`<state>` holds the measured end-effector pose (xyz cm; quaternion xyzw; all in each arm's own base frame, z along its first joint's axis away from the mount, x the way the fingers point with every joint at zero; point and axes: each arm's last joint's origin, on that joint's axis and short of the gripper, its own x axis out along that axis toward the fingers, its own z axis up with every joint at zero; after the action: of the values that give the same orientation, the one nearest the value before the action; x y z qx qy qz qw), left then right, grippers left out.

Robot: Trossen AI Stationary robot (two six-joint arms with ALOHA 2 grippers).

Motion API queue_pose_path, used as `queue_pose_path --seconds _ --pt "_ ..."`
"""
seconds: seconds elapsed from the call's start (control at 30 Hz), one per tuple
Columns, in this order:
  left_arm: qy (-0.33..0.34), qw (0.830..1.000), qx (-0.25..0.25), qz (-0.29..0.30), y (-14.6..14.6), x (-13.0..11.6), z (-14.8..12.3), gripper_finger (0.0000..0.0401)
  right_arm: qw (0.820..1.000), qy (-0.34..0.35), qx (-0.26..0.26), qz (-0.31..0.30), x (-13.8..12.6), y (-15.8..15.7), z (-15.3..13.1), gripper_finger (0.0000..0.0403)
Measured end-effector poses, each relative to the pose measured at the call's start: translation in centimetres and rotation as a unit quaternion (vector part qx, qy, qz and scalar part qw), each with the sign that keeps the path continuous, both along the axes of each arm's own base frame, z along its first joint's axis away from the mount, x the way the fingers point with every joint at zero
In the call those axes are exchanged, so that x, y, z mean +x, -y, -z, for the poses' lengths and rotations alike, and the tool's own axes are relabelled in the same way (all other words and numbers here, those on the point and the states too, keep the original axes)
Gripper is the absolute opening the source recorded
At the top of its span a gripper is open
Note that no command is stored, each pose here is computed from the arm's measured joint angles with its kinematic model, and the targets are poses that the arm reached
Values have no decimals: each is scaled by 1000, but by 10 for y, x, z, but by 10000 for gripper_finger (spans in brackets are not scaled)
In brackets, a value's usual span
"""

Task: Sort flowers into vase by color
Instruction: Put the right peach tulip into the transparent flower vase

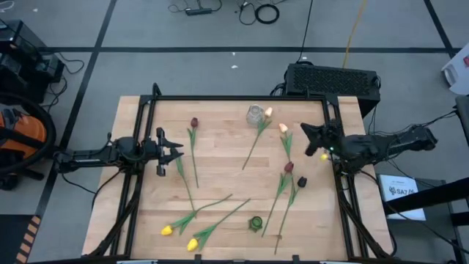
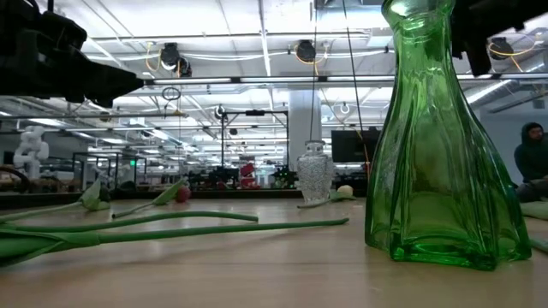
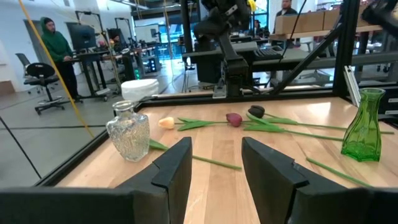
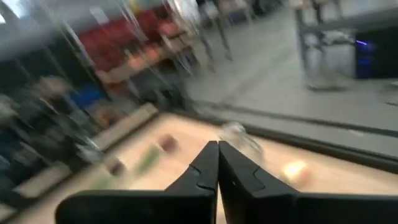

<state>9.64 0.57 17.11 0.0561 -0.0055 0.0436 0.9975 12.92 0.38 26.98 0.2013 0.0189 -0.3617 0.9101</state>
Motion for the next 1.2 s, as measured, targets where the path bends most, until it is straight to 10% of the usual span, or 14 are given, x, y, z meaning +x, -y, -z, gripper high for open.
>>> queue_pose_path --seconds 0.17,0.4,0.97,1.2 --pt "0 1000 0 0 0 0 0 148 989 -135 41 38 41 14 -9 1" --pt "0 1000 0 0 0 0 0 148 945 -176 266 70 76 57 -9 5" --pt "0 1000 0 0 0 0 0 148 847 -314 383 192 102 97 48 111" --pt "0 1000 0 0 0 0 0 148 804 -372 441 143 114 98 76 162"
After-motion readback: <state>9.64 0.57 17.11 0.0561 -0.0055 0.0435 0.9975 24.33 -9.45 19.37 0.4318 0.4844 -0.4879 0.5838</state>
